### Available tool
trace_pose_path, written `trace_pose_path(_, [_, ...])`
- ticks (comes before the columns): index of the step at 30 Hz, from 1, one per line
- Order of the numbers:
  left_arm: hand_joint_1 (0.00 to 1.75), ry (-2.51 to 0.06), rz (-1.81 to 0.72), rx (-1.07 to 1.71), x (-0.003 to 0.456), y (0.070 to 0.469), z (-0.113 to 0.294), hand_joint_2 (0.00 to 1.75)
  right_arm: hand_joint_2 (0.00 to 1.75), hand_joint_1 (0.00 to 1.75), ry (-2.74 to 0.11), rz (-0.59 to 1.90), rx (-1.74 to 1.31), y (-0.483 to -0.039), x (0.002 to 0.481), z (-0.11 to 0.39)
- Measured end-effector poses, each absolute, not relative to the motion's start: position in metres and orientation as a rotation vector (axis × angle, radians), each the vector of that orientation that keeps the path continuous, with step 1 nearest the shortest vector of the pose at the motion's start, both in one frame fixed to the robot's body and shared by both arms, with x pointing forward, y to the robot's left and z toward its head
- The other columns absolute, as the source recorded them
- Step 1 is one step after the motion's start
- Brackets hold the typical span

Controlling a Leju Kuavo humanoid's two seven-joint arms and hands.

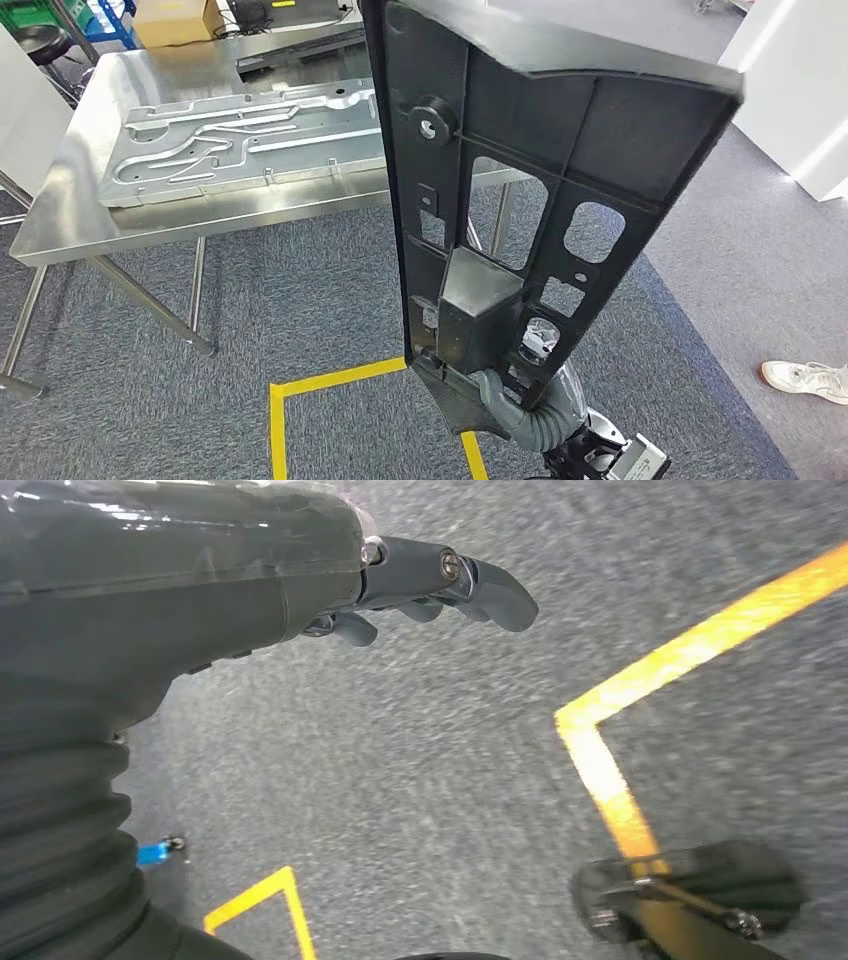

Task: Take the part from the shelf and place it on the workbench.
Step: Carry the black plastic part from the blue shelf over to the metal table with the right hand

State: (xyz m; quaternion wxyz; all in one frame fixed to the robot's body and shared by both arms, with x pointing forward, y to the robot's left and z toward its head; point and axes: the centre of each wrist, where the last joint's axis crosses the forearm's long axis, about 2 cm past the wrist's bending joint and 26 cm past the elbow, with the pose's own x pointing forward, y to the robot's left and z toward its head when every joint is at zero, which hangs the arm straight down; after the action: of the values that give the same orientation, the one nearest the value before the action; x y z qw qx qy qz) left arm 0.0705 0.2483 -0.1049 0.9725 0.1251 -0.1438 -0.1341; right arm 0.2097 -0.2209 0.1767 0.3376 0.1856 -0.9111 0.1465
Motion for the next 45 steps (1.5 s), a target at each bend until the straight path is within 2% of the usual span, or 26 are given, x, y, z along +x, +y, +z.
trace_pose_path(26, [0.0, -0.3, -0.239, 0.248, 0.077, 0.245, -0.104, 1.75, 1.75, 1.75, -2.348, 0.409, 0.491, -0.221, 0.23, 0.176])
trace_pose_path(45, [0.0, -0.278, -0.226, 0.246, 0.064, 0.246, -0.106, 1.75, 1.75, 1.75, -2.327, 0.427, 0.501, -0.218, 0.235, 0.172])
